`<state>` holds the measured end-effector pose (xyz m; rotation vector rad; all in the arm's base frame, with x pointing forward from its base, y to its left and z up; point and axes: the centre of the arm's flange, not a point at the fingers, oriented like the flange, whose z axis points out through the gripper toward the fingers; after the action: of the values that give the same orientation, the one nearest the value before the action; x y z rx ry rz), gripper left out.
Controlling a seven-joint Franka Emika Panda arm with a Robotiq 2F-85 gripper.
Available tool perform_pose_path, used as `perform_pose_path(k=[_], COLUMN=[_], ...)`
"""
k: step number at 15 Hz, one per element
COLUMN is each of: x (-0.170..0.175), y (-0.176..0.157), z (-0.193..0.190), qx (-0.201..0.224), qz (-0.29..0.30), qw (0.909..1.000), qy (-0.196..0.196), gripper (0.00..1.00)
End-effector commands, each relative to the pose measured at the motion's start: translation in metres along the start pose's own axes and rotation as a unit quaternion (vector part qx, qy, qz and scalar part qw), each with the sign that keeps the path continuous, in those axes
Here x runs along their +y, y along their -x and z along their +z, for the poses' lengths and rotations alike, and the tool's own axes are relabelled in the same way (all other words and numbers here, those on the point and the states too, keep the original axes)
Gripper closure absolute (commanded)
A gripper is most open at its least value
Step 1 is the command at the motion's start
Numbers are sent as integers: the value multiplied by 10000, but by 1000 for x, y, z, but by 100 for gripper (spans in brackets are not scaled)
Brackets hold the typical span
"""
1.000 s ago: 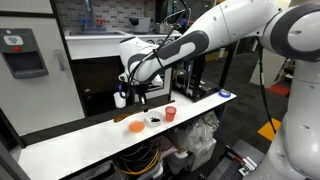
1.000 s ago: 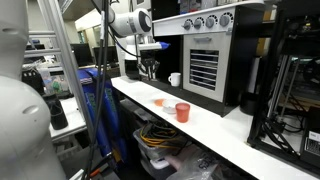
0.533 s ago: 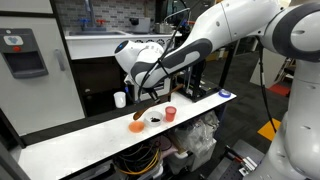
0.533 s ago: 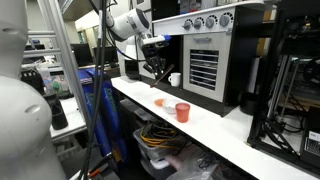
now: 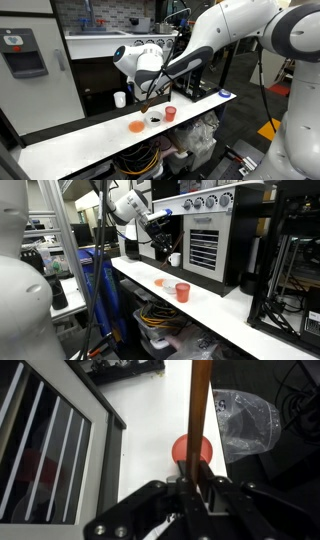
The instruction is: Use the wooden spoon to mix the contents of the white bowl
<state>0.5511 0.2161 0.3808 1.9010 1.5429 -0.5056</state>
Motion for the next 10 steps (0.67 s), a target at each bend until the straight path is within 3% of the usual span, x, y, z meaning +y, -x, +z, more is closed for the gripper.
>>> perform_pose_path(k=[1,5,10], x=[1,1,-4], y=[3,-6,-28], z=[7,17,24], qx=[-309,-586,-609], qz=[-159,-314,-460], qw=[9993,9974,9967], qy=[167,264,279], gripper=[97,97,97])
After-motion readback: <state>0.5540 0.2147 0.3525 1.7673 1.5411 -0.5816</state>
